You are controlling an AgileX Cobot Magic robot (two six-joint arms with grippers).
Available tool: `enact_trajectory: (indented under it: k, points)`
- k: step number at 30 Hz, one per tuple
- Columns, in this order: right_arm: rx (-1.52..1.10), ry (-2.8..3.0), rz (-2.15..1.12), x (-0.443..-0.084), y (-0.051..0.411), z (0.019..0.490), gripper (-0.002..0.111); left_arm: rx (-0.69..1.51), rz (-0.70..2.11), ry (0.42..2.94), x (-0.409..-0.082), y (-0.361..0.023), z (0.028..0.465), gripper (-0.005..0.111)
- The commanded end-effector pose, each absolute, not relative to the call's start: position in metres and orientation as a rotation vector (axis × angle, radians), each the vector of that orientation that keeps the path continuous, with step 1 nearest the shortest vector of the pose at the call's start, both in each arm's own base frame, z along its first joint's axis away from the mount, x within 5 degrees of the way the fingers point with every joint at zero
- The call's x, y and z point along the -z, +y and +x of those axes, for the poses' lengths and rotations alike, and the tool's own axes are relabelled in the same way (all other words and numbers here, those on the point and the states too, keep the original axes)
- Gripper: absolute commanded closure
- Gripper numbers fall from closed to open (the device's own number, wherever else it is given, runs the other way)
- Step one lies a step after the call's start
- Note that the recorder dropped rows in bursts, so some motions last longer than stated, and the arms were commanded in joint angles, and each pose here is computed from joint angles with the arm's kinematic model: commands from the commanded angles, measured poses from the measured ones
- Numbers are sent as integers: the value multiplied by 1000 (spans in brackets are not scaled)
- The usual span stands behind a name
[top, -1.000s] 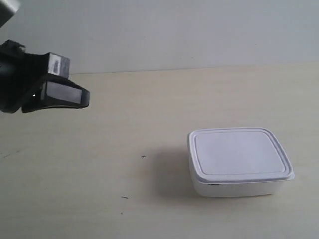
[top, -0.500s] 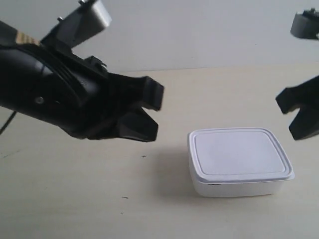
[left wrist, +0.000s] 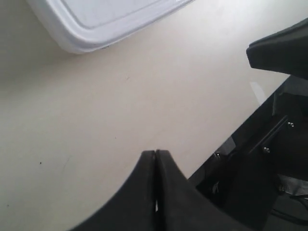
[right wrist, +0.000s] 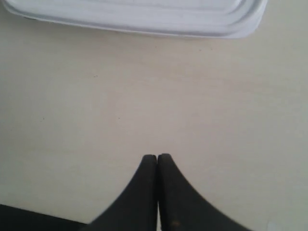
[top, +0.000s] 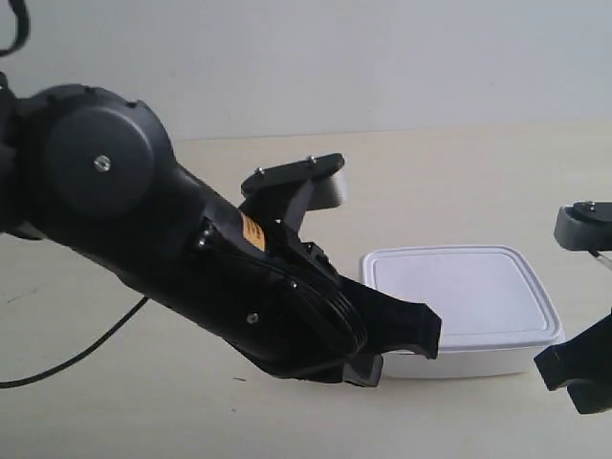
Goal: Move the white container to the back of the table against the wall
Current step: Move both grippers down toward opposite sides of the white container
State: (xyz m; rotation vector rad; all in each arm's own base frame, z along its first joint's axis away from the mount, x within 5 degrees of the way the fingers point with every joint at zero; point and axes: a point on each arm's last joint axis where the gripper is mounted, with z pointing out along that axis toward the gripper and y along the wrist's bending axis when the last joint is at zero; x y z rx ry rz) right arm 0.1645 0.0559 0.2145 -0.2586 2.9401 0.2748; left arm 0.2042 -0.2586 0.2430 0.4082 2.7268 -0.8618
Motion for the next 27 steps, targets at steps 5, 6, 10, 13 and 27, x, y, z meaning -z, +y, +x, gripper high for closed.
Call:
enact_trajectory:
  k: [5, 6, 10, 13, 27]
  points:
    - [-250, 2935, -238, -186, 58, 180, 108, 940, 372, 2760, -221, -275, 210, 107]
    - [-247, 2940, -236, -183, 58, 182, 108, 956, 372, 2759, -219, -278, 209, 107]
    - [-241, 2954, -222, -174, 59, 188, 108, 985, 351, 2754, -206, -290, 208, 107]
    - [-240, 2950, -207, -170, 59, 191, 108, 961, 348, 2770, -194, -295, 208, 107]
    - [-243, 2975, -80, -160, 44, 201, 108, 905, 312, 2766, -161, -319, 232, 107]
